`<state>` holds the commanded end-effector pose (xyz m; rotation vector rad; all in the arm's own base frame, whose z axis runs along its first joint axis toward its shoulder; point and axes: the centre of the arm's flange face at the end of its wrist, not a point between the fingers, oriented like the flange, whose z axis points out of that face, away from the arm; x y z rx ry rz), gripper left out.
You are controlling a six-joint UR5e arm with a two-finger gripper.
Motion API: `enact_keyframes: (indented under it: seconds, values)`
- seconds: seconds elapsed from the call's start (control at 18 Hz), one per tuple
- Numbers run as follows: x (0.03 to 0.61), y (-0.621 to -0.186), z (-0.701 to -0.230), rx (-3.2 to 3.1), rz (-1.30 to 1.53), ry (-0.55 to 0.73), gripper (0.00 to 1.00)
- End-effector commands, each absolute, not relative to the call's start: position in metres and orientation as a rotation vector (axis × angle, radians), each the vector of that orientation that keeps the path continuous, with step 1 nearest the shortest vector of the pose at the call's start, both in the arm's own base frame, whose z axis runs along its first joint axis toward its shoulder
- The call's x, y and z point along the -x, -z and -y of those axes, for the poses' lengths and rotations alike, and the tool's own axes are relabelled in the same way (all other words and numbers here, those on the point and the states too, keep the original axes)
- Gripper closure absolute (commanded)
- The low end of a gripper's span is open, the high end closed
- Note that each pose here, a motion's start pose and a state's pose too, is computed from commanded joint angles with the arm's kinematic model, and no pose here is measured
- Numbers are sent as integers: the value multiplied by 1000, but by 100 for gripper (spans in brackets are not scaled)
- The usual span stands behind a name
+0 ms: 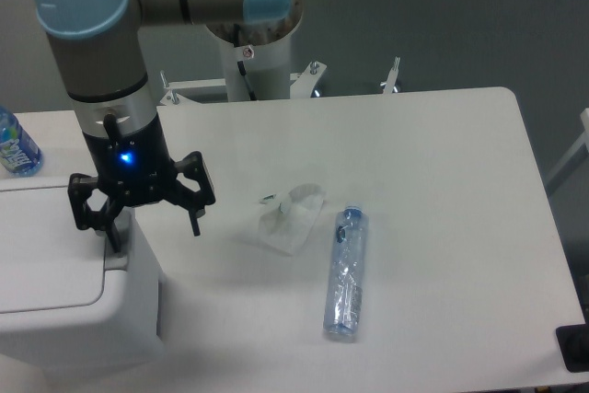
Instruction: Open the trash can
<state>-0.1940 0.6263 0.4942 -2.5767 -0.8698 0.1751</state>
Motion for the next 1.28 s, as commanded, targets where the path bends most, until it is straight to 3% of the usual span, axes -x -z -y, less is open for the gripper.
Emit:
enact_keyframes:
  seconds: [1.28]
  values:
    - [216,-489,-621,2576,904,-200,0]
